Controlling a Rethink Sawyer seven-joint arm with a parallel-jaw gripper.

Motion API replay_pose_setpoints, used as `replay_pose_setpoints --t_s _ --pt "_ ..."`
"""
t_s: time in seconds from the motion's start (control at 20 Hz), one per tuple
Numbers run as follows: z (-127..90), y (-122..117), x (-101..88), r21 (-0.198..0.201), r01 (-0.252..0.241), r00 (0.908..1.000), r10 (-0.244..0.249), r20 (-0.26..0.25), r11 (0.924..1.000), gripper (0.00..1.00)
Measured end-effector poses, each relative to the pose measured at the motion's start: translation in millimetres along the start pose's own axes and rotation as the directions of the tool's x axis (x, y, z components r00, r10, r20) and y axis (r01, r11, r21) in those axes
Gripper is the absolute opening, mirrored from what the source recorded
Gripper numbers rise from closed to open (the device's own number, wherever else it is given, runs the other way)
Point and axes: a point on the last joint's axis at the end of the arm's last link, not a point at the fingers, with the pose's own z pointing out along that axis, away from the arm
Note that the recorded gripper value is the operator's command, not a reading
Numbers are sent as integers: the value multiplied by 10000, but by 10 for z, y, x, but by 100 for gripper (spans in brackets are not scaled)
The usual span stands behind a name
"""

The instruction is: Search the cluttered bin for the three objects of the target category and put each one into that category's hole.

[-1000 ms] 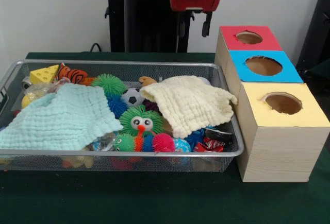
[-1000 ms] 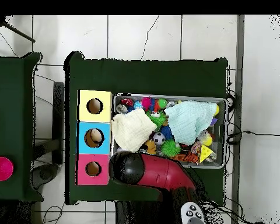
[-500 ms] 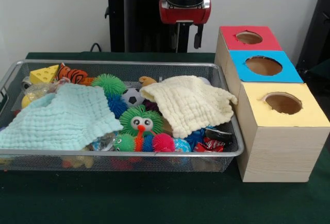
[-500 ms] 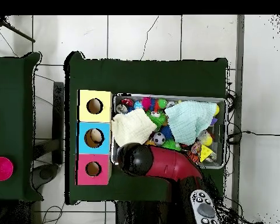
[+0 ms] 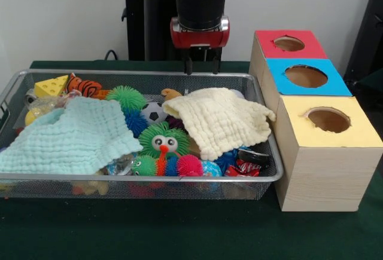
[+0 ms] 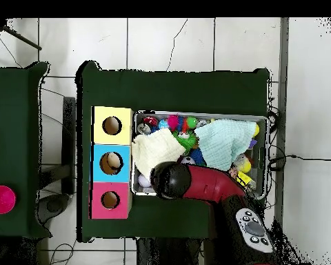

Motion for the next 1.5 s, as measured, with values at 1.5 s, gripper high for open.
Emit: replay_pose_setpoints --t_s 1.5 --pt "-5 -271 -481 -435 301 9984 -279 490 9986 100"
